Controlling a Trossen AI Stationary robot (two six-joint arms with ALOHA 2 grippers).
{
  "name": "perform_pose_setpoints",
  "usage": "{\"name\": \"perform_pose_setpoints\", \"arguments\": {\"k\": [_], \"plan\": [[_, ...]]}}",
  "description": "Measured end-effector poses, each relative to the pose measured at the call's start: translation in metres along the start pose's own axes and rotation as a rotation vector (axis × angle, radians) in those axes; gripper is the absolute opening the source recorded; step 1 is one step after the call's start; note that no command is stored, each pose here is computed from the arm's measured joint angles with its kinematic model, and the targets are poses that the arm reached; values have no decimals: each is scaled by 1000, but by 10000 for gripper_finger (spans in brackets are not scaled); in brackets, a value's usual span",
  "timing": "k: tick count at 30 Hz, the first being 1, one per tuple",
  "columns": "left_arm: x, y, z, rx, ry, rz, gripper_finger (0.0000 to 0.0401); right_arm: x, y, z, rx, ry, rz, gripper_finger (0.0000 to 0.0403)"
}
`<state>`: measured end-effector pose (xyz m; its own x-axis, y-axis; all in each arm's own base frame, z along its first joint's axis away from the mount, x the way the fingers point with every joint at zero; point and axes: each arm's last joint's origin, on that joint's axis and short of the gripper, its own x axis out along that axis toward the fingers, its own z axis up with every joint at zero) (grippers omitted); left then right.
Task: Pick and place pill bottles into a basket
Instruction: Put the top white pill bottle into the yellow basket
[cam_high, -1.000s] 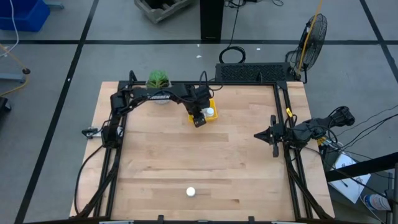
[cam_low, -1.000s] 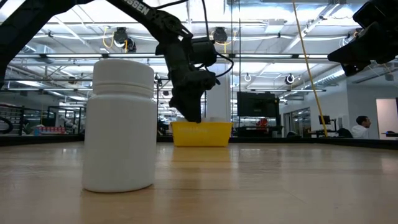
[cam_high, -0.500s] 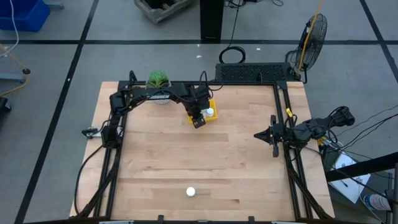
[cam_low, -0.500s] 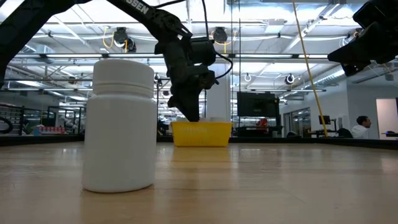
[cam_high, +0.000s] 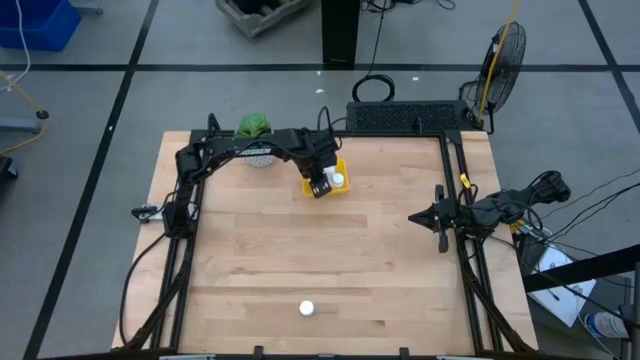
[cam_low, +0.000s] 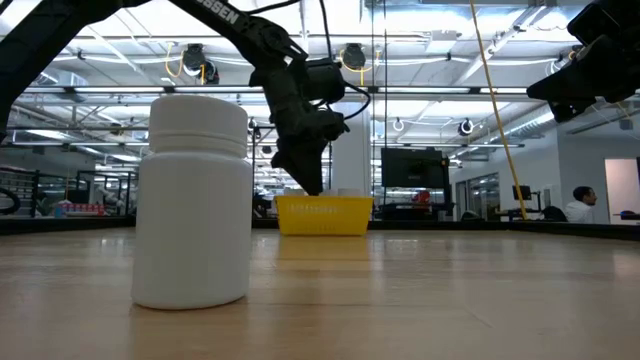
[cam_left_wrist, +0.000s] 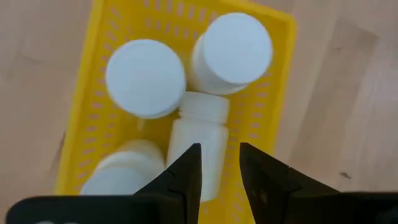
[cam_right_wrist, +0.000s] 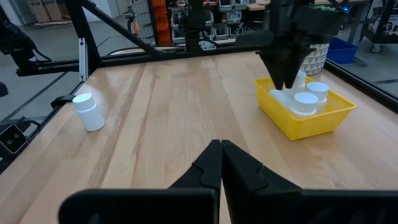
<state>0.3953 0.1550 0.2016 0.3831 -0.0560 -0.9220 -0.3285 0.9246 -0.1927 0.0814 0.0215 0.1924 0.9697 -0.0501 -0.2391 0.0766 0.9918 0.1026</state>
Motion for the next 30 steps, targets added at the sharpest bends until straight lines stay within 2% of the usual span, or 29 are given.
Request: {"name": "perform_pose_setpoints", "arguments": {"k": [4, 8, 13, 23, 30], "plan": [[1, -4, -1, 34, 4, -27, 113, 0, 0, 0, 0, 0, 0, 0], [2, -10, 1, 92, -17, 3, 113, 0, 0, 0, 0, 0, 0, 0], [3, -12, 4, 99, -45, -16, 113, 0, 0, 0, 0, 0, 0, 0], [28, -7, -4, 76, 65, -37, 113, 0, 0, 0, 0, 0, 0, 0], [28, -5, -1, 119, 32, 0, 113, 0, 0, 0, 0, 0, 1, 0]]}}
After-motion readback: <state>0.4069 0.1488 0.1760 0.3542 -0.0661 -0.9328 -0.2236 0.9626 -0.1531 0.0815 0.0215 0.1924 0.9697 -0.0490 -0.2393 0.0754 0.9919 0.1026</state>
